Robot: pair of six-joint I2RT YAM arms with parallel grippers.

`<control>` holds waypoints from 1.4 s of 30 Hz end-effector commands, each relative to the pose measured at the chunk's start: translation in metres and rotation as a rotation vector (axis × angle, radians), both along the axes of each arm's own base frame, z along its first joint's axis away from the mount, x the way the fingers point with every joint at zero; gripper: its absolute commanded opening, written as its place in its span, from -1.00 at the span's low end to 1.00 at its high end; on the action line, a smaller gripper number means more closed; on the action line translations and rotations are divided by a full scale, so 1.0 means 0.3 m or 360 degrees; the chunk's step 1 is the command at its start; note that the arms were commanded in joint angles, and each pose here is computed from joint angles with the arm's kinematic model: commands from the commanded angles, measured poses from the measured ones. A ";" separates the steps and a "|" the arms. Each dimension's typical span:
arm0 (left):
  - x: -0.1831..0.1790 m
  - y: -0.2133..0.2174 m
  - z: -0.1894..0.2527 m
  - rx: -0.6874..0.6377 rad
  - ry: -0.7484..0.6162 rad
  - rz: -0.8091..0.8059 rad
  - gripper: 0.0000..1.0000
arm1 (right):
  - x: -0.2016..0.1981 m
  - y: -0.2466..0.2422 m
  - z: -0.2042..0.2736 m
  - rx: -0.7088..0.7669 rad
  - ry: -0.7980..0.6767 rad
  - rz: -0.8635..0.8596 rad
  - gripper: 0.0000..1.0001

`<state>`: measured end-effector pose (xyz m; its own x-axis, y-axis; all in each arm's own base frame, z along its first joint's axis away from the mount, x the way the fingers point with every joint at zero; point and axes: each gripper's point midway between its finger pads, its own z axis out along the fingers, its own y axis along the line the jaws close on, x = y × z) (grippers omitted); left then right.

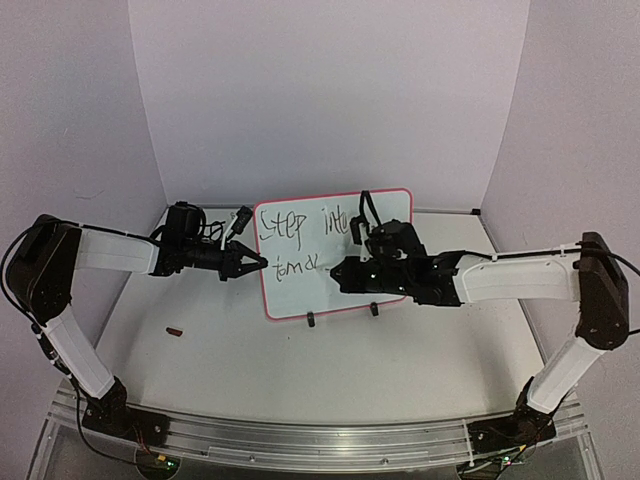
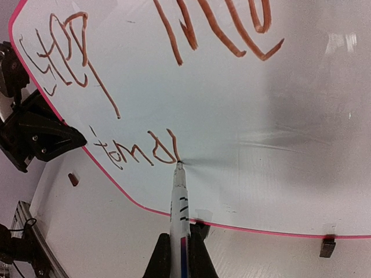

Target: Write a sentence on the whiteboard

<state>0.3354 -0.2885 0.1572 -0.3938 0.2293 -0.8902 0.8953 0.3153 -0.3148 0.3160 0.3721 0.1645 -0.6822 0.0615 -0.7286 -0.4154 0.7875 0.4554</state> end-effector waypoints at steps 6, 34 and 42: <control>0.037 0.037 -0.091 0.0178 0.0007 0.0143 -1.00 | 0.005 -0.012 -0.020 0.0004 0.0034 -0.0038 -1.00; 0.036 0.037 -0.086 0.0176 0.0002 0.0142 -1.00 | 0.014 -0.058 0.118 0.0143 -0.0142 -0.0123 -1.00; 0.037 0.037 -0.089 0.0176 0.0007 0.0141 -1.00 | 0.008 -0.077 0.178 0.0167 -0.0211 -0.0123 -1.00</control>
